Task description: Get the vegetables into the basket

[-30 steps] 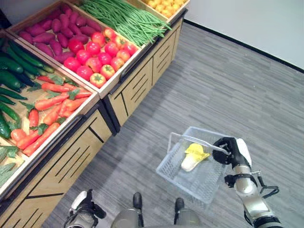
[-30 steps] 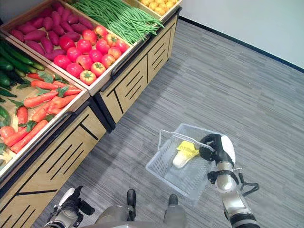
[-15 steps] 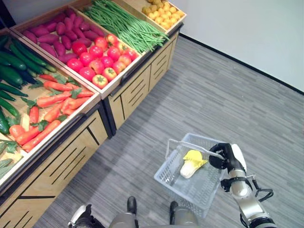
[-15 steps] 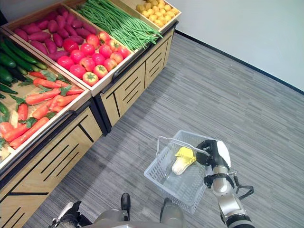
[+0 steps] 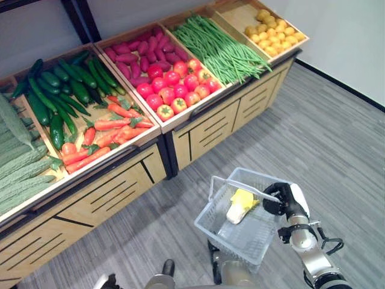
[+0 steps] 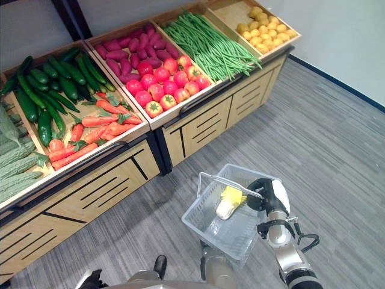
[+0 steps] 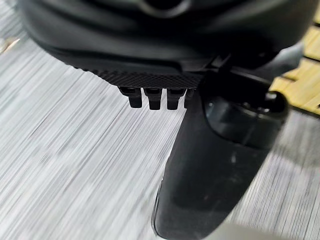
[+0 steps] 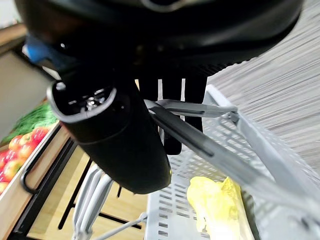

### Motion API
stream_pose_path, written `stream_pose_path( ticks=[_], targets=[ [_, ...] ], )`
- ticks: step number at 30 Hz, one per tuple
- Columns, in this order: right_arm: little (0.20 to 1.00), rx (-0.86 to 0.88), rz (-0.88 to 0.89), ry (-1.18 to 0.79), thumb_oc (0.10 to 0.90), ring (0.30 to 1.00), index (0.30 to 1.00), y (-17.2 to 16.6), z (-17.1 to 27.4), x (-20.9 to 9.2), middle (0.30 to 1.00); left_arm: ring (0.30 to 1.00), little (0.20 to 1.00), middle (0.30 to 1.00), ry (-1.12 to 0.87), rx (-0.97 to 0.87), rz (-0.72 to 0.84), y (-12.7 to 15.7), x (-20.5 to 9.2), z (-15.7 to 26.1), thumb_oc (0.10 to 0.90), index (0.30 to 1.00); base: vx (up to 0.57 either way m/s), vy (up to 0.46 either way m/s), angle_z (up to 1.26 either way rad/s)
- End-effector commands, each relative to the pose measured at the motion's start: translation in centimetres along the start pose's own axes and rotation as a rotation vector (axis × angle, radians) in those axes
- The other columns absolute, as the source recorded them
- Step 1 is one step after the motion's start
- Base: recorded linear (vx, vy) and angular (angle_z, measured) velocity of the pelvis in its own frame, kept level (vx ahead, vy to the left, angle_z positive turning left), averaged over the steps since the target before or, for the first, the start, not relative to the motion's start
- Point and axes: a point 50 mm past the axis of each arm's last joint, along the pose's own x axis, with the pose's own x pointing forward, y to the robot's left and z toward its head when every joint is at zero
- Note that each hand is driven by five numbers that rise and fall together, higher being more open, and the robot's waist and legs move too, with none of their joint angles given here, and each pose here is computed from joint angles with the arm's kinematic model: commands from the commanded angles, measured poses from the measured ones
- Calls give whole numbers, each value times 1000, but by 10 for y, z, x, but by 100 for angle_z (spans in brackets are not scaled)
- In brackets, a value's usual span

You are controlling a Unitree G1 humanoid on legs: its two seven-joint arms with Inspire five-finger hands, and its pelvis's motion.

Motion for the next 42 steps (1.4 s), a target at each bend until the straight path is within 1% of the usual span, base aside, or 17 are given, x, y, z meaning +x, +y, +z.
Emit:
stream_pose_path(
  ticks=[1, 4, 8, 13, 23, 24, 30, 32, 42],
  targets=[
    [300, 58, -206, -328, 400, 300, 300, -58, 65, 15, 300, 1000, 1000, 1000, -31, -16, 92, 25, 6, 14, 900, 1000, 51, -159, 43],
    [300, 70, -210, -328, 400, 300, 300, -62, 64, 15, 300, 1000, 1000, 1000, -44, -15, 88, 23, 6, 19, 900, 1000, 24, -138, 44],
    [300, 78, -252, -310, 400, 300, 300, -71, 56, 9, 300, 1000, 1000, 1000, -91, 11, 71, 16, 4, 33, 900, 1000, -3, -48, 110],
    [300, 60, -237, -294, 400, 300, 300, -67, 50, 6, 300, 1000, 1000, 1000, -101, 25, 69, 12, 3, 32, 900, 1000, 15, 60, 46],
    [300, 107, -194, -236, 400, 300, 300, -53, 42, 6, 300, 1000, 1000, 1000, -60, 56, 63, 14, 4, 19, 900, 1000, 16, 129, -10],
    [300, 153, 14, -253, 400, 300, 300, -49, 54, 12, 300, 1000, 1000, 1000, 178, -254, 3, 65, 10, -29, 900, 1000, 5, 73, -1],
    [300, 113, 29, -258, 400, 300, 300, -51, 53, 11, 300, 1000, 1000, 1000, 138, -175, -16, 61, 11, -21, 900, 1000, 45, -11, -13],
    [300, 89, 19, -260, 400, 300, 300, -57, 52, 10, 300, 1000, 1000, 1000, 115, -141, -15, 61, 11, -16, 900, 1000, 58, -47, -10],
    [300, 41, -11, -245, 400, 300, 300, -66, 47, 12, 300, 1000, 1000, 1000, 68, -131, 7, 67, 13, -5, 900, 1000, 46, -54, -5]
  ],
)
